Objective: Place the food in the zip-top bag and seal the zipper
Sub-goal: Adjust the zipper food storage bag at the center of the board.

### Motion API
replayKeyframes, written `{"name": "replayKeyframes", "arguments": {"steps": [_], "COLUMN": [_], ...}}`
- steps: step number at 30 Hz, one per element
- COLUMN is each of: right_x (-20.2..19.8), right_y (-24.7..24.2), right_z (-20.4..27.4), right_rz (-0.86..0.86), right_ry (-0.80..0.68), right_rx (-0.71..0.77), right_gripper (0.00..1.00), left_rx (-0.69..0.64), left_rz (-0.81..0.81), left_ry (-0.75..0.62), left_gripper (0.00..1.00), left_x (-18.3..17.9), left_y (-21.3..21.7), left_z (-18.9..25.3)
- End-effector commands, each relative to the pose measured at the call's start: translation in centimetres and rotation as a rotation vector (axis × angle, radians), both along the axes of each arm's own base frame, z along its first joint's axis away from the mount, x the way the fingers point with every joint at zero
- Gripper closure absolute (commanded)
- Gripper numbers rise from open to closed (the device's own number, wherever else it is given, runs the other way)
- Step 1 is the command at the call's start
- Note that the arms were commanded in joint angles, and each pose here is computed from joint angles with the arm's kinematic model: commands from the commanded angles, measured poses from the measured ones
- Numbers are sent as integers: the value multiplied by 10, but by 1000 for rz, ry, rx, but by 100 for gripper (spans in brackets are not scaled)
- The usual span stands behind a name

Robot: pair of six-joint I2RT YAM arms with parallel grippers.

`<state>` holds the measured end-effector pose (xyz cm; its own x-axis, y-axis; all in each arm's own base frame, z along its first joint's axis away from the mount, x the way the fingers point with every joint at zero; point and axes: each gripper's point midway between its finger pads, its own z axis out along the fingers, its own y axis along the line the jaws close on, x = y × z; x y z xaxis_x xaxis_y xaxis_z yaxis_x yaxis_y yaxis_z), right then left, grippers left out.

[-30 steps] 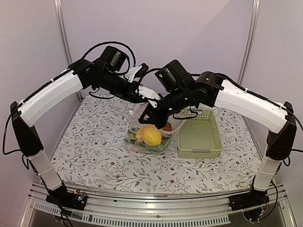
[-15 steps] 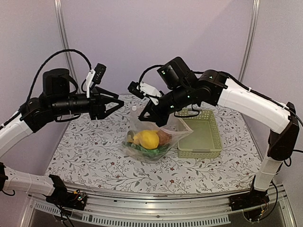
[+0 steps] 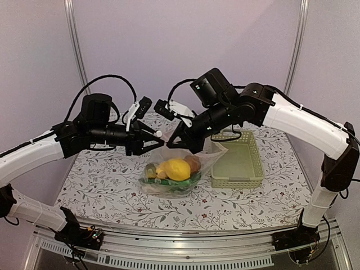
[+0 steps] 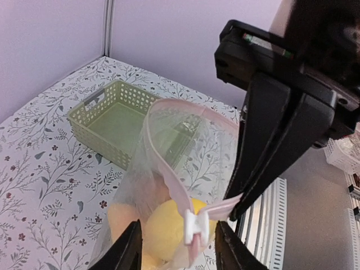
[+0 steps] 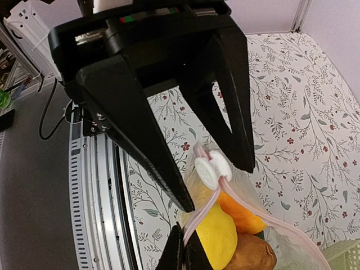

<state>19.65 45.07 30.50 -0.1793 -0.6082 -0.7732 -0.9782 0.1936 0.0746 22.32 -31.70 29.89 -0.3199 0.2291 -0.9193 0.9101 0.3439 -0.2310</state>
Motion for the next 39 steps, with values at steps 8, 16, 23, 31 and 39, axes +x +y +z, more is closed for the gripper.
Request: {"name": "replayKeyframes", "arguments": {"steps": [8, 16, 23, 31, 39], "right_x": [-1, 32, 58, 26, 18], "right_y": [-13, -24, -34, -9, 17], "right_z": [-1, 0, 15, 45, 62], "right_rz": [-31, -192, -305, -78, 43], "right_ry": [-11, -111, -220, -210, -243], "right_rx": [-16, -78, -111, 45, 146], "right_gripper": [100, 95, 84, 56, 46], "left_rx": [-3, -26, -13, -4, 6], "left_rz": [-71, -54, -38, -42, -63], "left_ry": [-40, -71, -93, -150, -187], "left_gripper": [87, 100, 100, 100, 100], "left_x": [9, 12, 11, 8, -4], "left_y": [-11, -8, -2, 3, 10], "left_z": [-1, 10, 13, 24, 25]}}
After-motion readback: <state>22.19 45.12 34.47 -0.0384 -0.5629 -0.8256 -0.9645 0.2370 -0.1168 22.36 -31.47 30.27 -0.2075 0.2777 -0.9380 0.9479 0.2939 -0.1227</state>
